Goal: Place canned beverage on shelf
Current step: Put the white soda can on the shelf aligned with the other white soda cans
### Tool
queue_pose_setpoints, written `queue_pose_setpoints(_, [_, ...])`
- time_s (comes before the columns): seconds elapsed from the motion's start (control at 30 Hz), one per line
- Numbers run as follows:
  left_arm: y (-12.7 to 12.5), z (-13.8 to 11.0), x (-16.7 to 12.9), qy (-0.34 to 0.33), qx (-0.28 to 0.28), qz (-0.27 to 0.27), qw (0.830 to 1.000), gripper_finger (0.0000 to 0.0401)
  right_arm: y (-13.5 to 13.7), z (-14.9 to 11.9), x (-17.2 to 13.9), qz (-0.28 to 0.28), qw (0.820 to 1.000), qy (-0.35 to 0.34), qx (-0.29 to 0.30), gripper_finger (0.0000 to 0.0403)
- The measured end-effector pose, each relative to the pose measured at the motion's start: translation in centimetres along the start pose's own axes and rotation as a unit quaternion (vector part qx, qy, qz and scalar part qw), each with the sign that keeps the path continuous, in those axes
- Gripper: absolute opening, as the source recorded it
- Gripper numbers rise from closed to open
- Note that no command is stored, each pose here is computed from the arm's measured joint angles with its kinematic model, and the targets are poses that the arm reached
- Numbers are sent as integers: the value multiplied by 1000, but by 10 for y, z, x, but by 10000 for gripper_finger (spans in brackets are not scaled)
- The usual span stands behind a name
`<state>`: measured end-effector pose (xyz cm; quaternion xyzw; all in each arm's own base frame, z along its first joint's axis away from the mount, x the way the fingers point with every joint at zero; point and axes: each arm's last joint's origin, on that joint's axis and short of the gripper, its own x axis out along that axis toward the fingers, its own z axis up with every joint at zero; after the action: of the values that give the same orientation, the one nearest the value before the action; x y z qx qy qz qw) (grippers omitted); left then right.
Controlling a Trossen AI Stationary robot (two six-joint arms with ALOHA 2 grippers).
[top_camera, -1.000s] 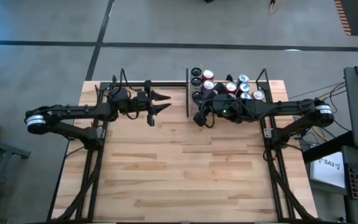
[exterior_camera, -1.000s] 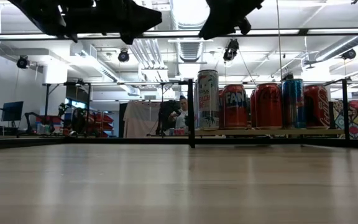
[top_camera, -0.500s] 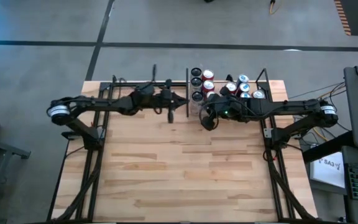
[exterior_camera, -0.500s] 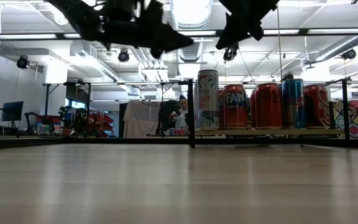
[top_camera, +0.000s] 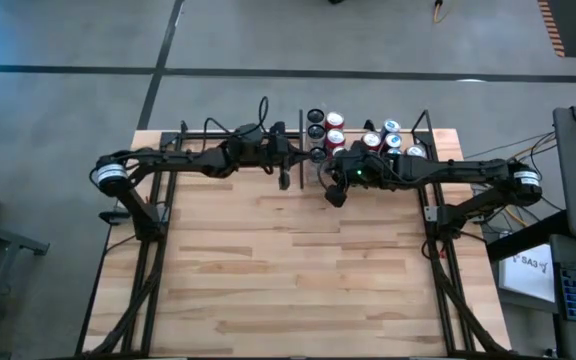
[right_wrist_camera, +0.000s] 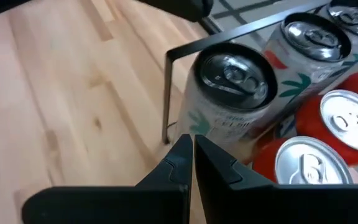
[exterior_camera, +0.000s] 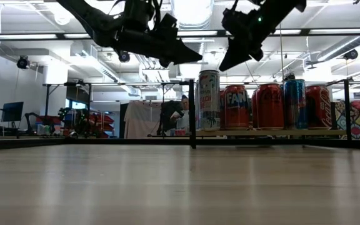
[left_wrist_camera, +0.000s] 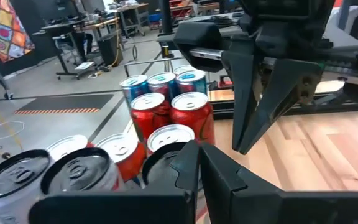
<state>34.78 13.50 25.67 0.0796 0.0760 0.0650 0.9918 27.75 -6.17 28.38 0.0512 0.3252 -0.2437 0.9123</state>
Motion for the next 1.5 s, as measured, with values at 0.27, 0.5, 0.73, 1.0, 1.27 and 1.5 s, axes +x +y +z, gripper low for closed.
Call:
queue_pose_setpoints(0.27, [6, -1, -1, -2, 3, 10, 1000, 0, -6, 0, 8, 18, 999, -36, 17, 9])
queue_pose_setpoints(0.5, [7, 1, -1, -13, 13, 13, 1000, 0, -9, 3, 8, 15, 999, -48, 14, 9])
queue_pose_setpoints(0.73, [7, -9, 5, -7, 7, 12, 1000, 0, -9, 3, 9, 14, 999, -47, 13, 9])
queue_pose_setpoints(1.0, [7, -12, 7, 0, 1, 18, 1000, 0, -9, 3, 9, 14, 999, -46, 11, 9])
queue_pose_setpoints(1.27, [8, -15, 8, 9, -1, 26, 1000, 0, -10, 3, 10, 9, 999, -46, 10, 9])
queue_pose_setpoints(1.5, [7, -25, 14, 17, -7, 24, 1000, 0, -10, 3, 10, 9, 999, -46, 10, 9])
